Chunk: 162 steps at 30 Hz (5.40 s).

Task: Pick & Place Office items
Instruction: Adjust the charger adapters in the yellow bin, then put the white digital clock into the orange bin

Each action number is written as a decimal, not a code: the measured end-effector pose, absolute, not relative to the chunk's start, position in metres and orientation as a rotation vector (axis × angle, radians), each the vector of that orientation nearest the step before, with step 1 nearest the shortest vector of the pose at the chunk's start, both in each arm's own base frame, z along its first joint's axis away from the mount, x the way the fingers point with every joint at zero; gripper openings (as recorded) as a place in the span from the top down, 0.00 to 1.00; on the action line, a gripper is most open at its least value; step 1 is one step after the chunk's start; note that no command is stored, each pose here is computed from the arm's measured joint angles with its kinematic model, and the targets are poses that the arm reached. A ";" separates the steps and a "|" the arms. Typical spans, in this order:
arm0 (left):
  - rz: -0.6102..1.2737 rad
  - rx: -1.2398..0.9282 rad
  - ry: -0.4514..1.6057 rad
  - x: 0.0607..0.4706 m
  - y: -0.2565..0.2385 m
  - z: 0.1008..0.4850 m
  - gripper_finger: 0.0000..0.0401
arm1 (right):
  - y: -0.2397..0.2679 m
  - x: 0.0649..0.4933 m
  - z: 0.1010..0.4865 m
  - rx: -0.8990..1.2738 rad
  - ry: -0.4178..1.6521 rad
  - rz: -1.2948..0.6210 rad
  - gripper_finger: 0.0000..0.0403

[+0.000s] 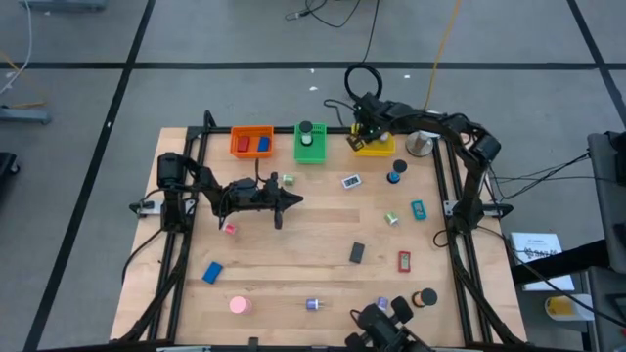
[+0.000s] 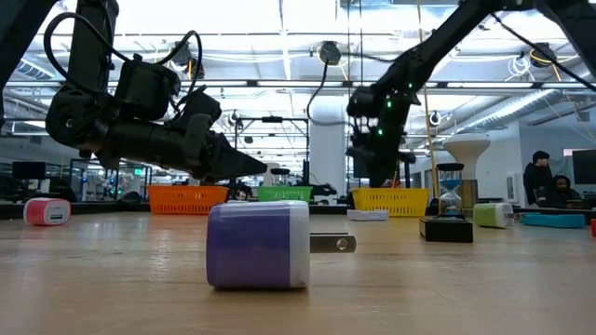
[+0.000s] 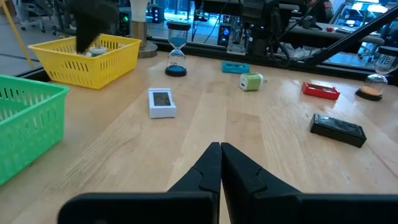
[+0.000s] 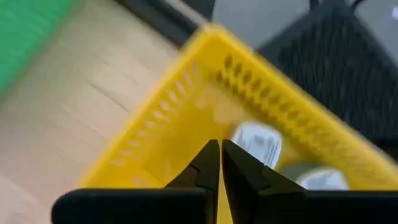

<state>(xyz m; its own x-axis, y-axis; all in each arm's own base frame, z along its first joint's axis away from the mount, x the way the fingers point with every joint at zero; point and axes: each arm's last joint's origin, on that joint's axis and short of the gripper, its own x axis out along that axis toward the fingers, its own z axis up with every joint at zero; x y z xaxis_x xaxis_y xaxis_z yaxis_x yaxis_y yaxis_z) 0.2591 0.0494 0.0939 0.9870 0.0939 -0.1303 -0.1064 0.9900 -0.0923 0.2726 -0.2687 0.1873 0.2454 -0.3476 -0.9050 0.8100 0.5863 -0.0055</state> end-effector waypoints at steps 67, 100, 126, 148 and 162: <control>0.095 -0.088 0.132 0.259 0.047 0.093 0.97 | -0.262 0.236 0.188 0.474 1.277 -0.863 0.96; 0.107 -0.089 0.135 0.259 0.048 0.093 0.97 | -0.276 0.233 0.172 0.345 1.348 -0.861 0.96; 0.116 -0.127 0.153 0.265 0.049 0.093 0.96 | -0.181 0.237 0.251 0.153 1.010 -0.716 0.96; 0.063 -0.085 0.166 0.287 0.030 0.098 0.98 | -0.111 0.278 0.208 -0.029 1.209 -0.286 0.64; 0.057 -0.086 0.170 0.287 0.028 0.097 0.99 | -0.139 0.310 0.170 -0.126 1.328 -0.007 0.31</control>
